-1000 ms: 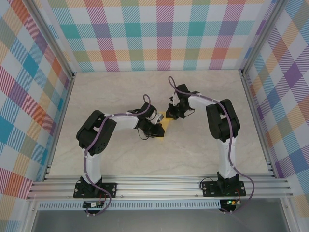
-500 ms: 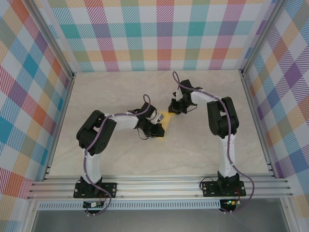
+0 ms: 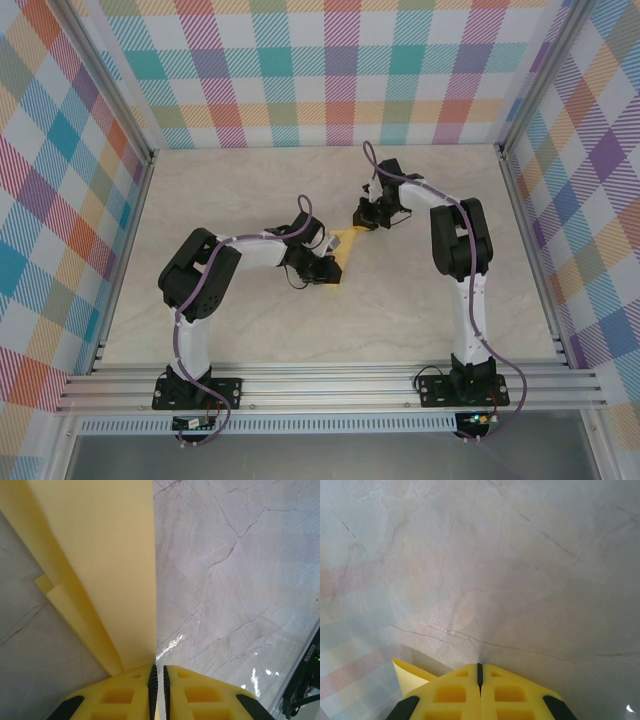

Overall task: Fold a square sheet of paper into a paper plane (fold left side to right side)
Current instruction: Fold the wing for the fifth time at the center of the table, then move the paper plane to the center of the table.

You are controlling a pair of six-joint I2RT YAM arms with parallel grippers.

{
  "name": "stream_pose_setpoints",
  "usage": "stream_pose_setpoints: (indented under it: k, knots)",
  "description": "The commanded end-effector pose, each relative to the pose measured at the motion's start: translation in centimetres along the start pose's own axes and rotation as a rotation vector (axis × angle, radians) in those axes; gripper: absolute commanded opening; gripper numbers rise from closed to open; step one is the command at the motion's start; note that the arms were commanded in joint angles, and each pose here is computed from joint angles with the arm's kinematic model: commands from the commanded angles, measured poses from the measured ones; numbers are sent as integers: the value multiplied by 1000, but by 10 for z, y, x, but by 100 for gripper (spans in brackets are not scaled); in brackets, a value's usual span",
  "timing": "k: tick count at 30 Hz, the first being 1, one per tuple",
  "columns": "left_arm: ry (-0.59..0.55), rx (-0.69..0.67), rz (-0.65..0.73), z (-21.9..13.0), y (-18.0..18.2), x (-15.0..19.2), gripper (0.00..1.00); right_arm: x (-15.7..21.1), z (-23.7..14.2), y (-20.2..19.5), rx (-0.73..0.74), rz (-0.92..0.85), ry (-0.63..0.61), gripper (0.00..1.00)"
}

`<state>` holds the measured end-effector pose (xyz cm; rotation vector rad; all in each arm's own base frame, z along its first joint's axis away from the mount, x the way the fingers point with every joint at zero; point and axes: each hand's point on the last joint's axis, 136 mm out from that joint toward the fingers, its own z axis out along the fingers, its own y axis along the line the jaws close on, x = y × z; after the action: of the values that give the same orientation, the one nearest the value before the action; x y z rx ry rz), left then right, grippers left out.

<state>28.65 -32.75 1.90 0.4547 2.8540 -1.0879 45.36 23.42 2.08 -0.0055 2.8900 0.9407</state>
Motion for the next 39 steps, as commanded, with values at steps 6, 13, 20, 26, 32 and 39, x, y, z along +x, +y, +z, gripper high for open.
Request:
stream_pose_setpoints:
  k: [6,13,20,26,32,39]
  knots:
    - [131,-85,-50,6,24,46,18,-23,-5,-13,39,-38,-58,5]
    - [71,-27,-8,-10,-5,23,29,-40,-59,-4,92,-75,-176,30]
    - [-44,58,107,-52,-56,-8,45,-20,-97,9,95,-59,-209,50]
    - [-239,-21,191,-104,-65,-24,52,25,-103,28,6,86,-195,57]
    - [-487,-264,122,-150,-28,-34,61,73,-70,53,51,112,-90,70]
    - [-567,-333,81,-165,-15,-36,63,101,-23,42,109,161,10,64]
